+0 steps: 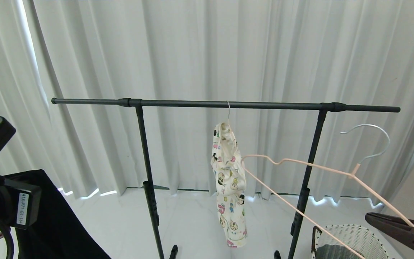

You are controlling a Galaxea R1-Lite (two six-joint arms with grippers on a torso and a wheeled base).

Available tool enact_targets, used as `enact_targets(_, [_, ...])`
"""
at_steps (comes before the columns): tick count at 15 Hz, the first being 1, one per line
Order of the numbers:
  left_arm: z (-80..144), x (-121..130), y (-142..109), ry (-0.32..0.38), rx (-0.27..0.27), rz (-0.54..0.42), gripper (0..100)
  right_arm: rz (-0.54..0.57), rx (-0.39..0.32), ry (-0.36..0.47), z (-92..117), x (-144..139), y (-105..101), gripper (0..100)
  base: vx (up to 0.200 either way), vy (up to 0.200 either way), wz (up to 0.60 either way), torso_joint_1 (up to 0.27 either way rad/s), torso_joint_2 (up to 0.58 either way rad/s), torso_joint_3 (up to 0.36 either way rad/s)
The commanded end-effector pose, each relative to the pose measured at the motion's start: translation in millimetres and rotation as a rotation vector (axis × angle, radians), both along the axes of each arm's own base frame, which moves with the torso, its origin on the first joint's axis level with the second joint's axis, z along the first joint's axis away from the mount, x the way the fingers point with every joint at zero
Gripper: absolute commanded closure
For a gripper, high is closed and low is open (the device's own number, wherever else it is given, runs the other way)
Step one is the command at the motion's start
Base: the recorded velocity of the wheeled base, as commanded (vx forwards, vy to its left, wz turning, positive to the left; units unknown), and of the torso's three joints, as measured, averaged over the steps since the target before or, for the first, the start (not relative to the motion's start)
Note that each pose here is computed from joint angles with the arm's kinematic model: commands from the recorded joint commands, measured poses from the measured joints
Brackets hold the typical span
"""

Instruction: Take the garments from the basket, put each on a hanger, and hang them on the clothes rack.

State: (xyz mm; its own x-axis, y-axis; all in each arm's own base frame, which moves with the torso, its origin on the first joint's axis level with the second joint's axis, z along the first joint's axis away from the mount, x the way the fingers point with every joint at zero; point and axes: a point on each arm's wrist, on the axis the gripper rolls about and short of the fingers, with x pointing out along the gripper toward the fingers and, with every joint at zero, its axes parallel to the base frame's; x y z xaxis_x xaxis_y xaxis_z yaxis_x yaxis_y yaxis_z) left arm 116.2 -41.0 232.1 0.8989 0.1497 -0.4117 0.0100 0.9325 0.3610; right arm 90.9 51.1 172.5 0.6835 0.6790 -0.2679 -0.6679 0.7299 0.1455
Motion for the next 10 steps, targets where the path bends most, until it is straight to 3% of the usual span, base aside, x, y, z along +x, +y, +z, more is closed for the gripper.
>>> enact_targets(1, [-2,1,-7,0.014,0.003,-0.052,100,0.042,-0.003,0.013,4,6,8,100,-0.200,0.000,0.00,0.007,0.00,0.002])
enact_targets(5, [-5,17,-32,0.058,-0.010,-0.127,100,0.173,0.078,0.058,20,12,35,100,0.000,0.000,0.00,0.000,0.00,0.000])
enact_targets(10, [-6,71,-65,0.110,-0.108,-0.042,100,0.391,0.103,0.139,20,0,71,100,0.000,0.000,0.00,0.000,0.00,0.000])
